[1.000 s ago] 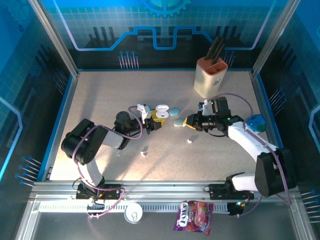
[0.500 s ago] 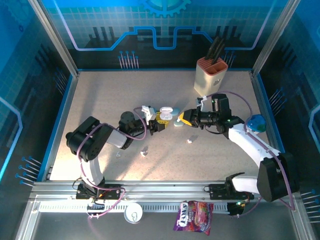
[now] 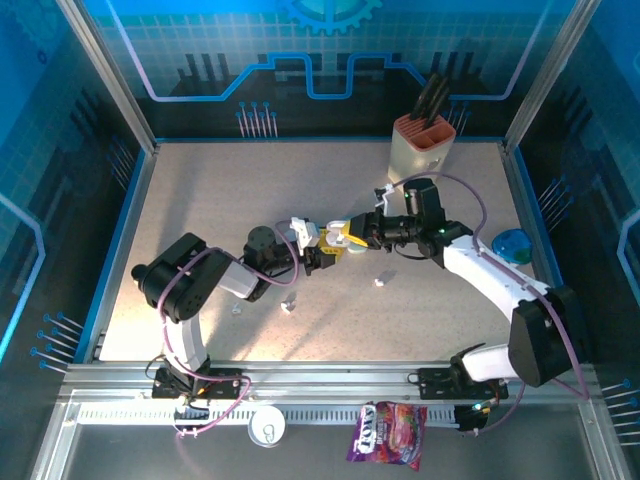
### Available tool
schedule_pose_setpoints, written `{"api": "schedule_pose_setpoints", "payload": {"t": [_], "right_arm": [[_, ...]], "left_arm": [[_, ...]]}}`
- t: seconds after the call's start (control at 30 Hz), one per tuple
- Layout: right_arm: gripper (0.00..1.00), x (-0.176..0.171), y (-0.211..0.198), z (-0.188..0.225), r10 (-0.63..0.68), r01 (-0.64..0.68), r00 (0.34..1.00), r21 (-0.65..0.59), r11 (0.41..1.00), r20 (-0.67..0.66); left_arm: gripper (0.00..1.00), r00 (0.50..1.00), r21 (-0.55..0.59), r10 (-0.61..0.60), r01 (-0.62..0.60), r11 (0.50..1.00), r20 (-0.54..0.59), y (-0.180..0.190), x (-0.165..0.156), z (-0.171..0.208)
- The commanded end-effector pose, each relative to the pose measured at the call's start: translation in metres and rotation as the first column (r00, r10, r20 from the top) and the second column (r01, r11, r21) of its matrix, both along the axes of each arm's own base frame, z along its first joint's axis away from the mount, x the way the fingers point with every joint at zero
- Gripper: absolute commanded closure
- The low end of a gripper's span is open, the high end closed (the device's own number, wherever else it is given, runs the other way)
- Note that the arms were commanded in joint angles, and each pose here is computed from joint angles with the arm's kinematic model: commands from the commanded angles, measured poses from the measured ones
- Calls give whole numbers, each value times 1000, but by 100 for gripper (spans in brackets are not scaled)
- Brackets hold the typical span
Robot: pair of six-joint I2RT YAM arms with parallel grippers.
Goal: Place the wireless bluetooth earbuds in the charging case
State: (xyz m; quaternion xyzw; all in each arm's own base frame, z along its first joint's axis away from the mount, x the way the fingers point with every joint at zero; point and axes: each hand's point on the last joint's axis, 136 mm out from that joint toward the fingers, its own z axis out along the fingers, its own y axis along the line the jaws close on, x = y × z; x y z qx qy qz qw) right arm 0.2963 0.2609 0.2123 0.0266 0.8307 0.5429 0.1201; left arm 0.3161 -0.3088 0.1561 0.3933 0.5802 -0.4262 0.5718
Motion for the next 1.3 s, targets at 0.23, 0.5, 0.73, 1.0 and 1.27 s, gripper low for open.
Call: {"api": "schedule_pose_setpoints", "payload": {"t": [0.23,0.5,0.73,1.0,1.27], "right_arm": [[81,13,13,-5,5,-3,999,-41,999,41],[81,10,5,-18,-13,17,999,-116,993,36],[80,6,8,-27,-2,6,1000,-148,989,29],[64,6,6,-26,-3,9,999,-161,987,38],[46,-4,-21,-5,-5,34,990,-205,978,140]], "left_arm": [[71,998,-12,0,0,1000,61,-13,1,8],[71,998,-18,46,-45,999,52,-13,9,9],[71,997,-24,60,-59,998,54,-13,12,11],[71,996,-26,77,-76,997,47,-11,14,11],[70,994,-16,107,-107,994,32,-2,19,5]]}}
